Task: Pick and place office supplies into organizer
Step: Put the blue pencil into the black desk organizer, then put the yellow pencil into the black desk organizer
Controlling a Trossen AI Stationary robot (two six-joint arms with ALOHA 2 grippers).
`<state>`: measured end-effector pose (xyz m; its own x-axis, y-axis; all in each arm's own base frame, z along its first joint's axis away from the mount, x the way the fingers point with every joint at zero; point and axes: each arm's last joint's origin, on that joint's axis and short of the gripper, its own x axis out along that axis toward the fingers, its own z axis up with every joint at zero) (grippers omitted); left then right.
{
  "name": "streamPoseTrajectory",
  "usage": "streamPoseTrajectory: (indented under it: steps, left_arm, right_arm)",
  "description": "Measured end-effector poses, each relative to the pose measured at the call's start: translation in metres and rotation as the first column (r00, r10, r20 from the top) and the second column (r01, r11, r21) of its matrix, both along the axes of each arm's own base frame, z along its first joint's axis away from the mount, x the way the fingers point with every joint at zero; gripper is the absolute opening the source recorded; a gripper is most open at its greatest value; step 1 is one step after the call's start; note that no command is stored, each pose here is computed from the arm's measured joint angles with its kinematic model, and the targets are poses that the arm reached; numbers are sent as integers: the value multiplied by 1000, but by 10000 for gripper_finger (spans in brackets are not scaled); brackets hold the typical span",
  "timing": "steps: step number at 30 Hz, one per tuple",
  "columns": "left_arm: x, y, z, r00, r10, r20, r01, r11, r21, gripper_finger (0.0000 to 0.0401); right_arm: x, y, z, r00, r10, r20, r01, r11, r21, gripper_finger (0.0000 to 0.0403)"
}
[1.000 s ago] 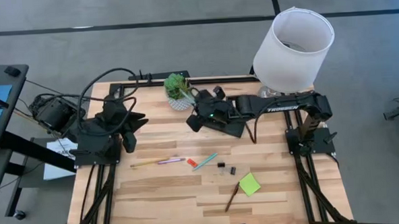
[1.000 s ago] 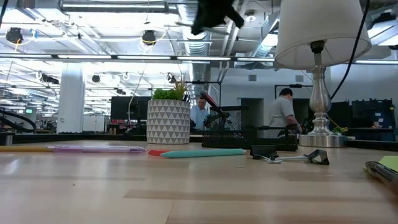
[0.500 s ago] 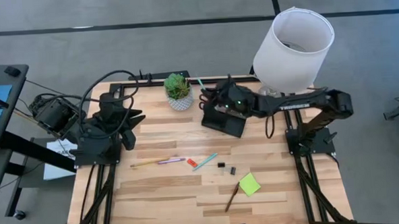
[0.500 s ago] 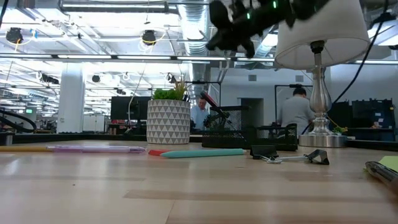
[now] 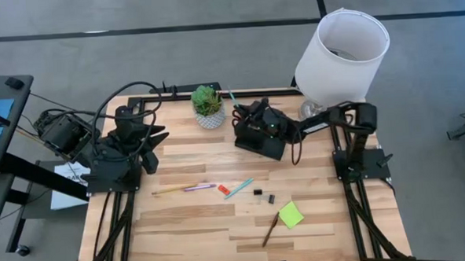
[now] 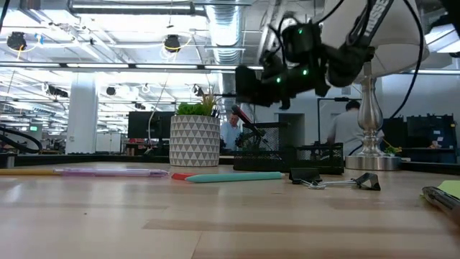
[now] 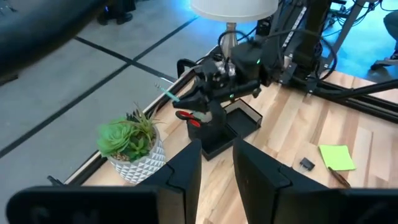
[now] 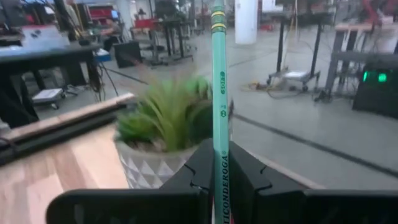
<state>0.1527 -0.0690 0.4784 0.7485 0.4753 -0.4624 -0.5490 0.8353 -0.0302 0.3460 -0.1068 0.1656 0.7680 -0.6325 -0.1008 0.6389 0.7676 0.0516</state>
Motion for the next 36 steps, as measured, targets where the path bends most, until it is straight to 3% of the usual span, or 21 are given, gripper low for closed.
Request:
streamPoseTrajectory:
  steps: [14, 27, 31, 36]
  left_arm:
    - [0, 0, 0, 1000, -5, -4, 4, 1000, -4, 84]
    - [0, 0, 0, 1000, -3, -3, 3, 1000, -4, 84]
    - [0, 0, 0, 1000, -2, -2, 2, 1000, -6, 84]
    - [0, 0, 0, 1000, -1, -1, 1, 1000, -8, 84]
  right_arm:
    - [-1, 13, -26, 960, -109, -257, 100, 994, -47, 39]
    - [2, 19, -27, 967, -83, -242, 83, 996, -11, 56]
    - [5, 22, -17, 970, -71, -233, 67, 997, -22, 64]
    - [2, 31, 15, 968, -69, -240, 52, 996, -79, 68]
